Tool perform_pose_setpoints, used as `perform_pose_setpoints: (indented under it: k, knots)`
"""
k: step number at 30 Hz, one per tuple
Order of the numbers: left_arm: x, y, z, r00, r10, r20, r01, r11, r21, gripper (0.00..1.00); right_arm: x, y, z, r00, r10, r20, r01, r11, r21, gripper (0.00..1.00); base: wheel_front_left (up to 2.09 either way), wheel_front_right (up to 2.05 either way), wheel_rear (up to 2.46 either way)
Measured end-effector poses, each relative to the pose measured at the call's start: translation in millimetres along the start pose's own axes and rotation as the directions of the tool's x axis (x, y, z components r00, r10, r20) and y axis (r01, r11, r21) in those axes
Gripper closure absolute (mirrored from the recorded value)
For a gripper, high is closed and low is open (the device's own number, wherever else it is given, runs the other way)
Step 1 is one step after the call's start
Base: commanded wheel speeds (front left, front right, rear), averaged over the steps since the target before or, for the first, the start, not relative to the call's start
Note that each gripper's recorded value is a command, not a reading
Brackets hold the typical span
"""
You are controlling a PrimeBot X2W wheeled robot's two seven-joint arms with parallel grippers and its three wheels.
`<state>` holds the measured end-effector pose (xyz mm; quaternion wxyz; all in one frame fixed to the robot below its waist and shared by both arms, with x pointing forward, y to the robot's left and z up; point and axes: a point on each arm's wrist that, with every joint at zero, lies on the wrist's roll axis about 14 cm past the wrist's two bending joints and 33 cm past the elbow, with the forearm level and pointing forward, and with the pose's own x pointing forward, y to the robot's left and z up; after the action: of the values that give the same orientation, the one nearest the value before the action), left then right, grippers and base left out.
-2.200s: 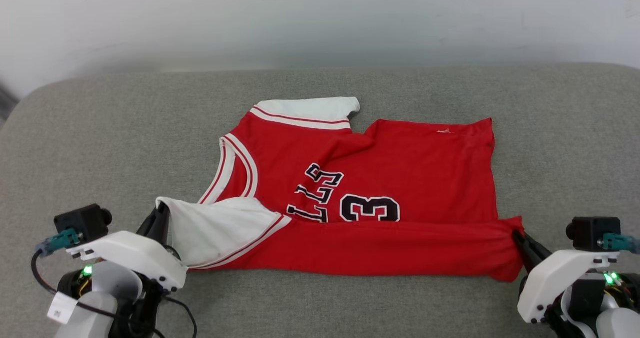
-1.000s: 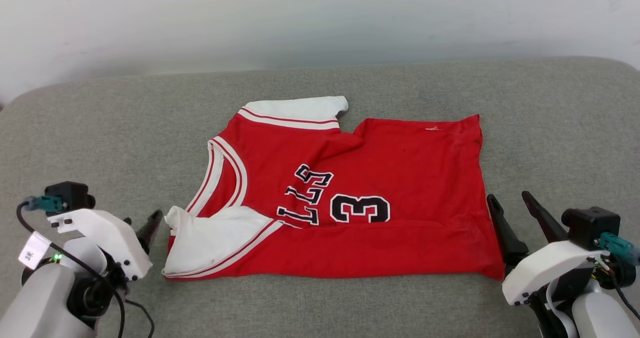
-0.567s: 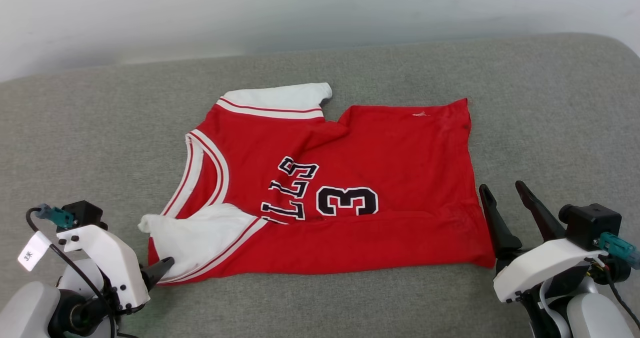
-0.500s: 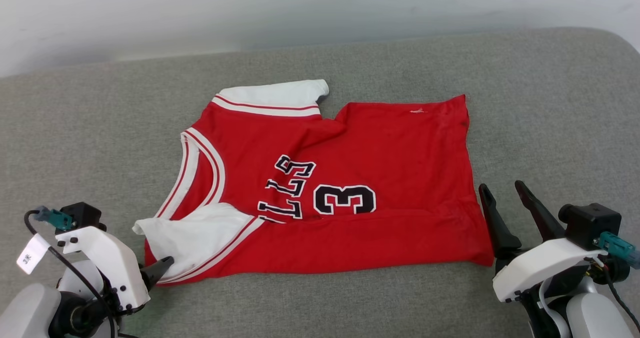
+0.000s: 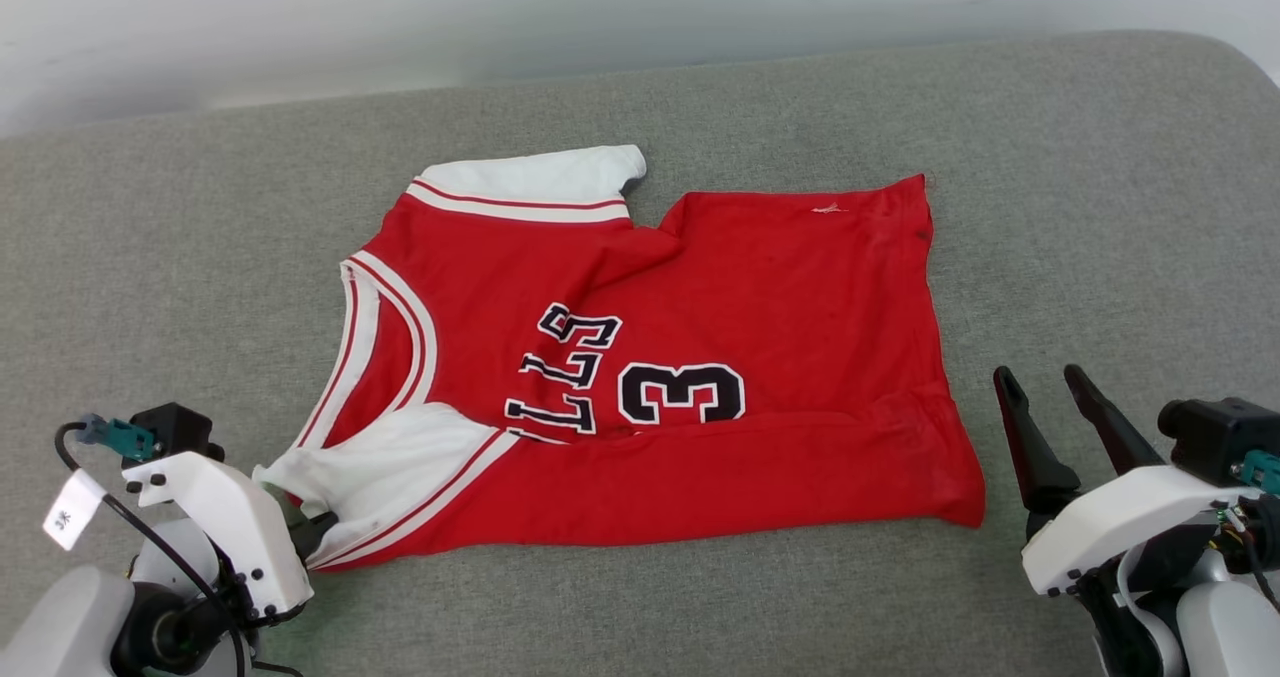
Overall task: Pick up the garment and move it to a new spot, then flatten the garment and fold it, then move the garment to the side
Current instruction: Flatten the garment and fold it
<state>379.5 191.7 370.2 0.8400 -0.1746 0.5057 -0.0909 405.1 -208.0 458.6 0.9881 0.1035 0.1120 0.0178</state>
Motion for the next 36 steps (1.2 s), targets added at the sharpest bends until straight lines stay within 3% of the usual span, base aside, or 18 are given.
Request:
perform_pose_setpoints:
  k: [6, 12, 23, 25, 26, 30, 36]
  knots:
    - [-12.0, -1.1, 20.0, 0.993, 0.003, 0.119, -0.009, 0.999, 0.052, 1.00, -3.7, -7.0, -19.6, 0.983, 0.007, -0.186, -0.006, 1.000, 0.006, 0.00, 0.00, 0.00, 0.00]
    - [-29.0, -8.2, 40.0, 0.975, -0.006, 0.221, -0.016, 0.995, 0.100, 1.00, -12.2, 2.1, -53.3, 0.891, 0.058, -0.451, -0.061, 0.998, 0.008, 0.00, 0.00, 0.00, 0.00]
    - [-26.7, -11.9, 37.6, 0.973, -0.023, 0.228, 0.000, 0.995, 0.101, 1.00, 1.3, 20.9, -94.1, 0.751, 0.104, -0.652, -0.120, 0.993, 0.020, 0.00, 0.00, 0.00, 0.00]
    - [-25.6, -10.9, 36.6, 0.974, -0.020, 0.225, -0.001, 0.995, 0.097, 1.00, 1.2, 22.4, -99.4, 0.731, 0.110, -0.674, -0.124, 0.992, 0.027, 0.51, 0.00, 0.00, 0.00]
    - [-25.3, -10.6, 36.3, 0.974, -0.020, 0.224, -0.002, 0.995, 0.096, 1.00, 1.6, 22.7, -100.3, 0.725, 0.113, -0.679, -0.126, 0.992, 0.030, 1.00, 0.00, 0.00, 0.00]
    - [-24.8, -11.7, 36.6, 0.973, -0.019, 0.230, -0.001, 0.996, 0.089, 1.00, 0.9, 25.2, -100.7, 0.719, 0.125, -0.684, -0.131, 0.990, 0.043, 1.00, 0.00, 0.00, 0.00]
    - [-27.6, -14.6, 22.6, 0.974, -0.035, 0.226, 0.025, 0.999, 0.045, 1.00, 0.9, 27.4, -85.5, 0.753, 0.140, -0.642, -0.139, 0.989, 0.052, 1.00, 0.00, 0.00, 0.00]
